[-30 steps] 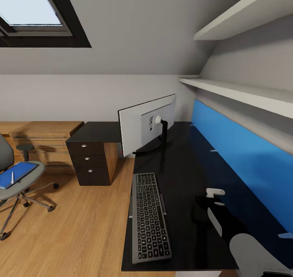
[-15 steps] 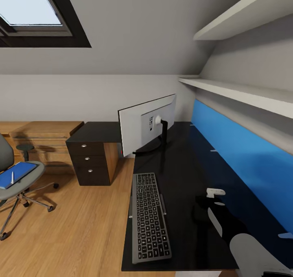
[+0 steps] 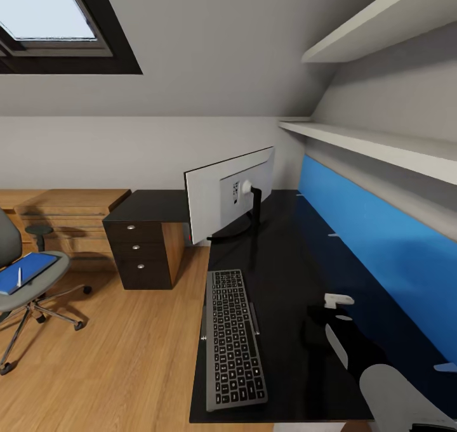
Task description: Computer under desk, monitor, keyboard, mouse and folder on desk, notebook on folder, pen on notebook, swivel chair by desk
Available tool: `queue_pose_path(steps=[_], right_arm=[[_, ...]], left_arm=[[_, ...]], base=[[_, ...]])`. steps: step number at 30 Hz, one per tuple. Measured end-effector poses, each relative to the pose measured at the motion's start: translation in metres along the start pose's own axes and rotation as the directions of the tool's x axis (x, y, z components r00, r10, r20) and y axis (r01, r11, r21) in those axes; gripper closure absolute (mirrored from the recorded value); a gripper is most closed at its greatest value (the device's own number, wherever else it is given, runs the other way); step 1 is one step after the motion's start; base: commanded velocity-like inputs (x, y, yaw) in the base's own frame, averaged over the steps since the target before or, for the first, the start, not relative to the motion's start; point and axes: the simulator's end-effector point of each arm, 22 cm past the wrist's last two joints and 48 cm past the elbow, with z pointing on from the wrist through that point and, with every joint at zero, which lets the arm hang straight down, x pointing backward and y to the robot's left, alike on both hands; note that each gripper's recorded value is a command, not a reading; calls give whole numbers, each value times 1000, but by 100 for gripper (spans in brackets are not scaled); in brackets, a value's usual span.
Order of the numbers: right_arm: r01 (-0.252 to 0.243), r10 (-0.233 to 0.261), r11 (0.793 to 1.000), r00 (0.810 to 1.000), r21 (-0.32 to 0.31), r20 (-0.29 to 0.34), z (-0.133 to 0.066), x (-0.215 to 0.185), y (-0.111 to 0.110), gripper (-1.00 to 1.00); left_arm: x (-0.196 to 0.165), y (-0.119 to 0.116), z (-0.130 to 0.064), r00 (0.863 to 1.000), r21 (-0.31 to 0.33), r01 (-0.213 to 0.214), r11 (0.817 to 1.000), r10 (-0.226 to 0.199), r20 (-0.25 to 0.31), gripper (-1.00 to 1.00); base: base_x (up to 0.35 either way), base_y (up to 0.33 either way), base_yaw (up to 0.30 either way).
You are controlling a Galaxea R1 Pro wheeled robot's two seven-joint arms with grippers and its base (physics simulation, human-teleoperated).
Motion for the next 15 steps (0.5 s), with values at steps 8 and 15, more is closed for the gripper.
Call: queue_pose_path(steps=[8,15], right_arm=[[-5,5,1000,1000,25,-2,0,1,-6,-100],[-5,5,1000,1000,25,-2,0,1,-6,-100]], left_arm=[[0,0,0,1000,0,1,1000,-1,0,-100],[0,0,0,1000,0,1,1000,-1,0,-100]], base=[[0,0,0],[0,0,0]])
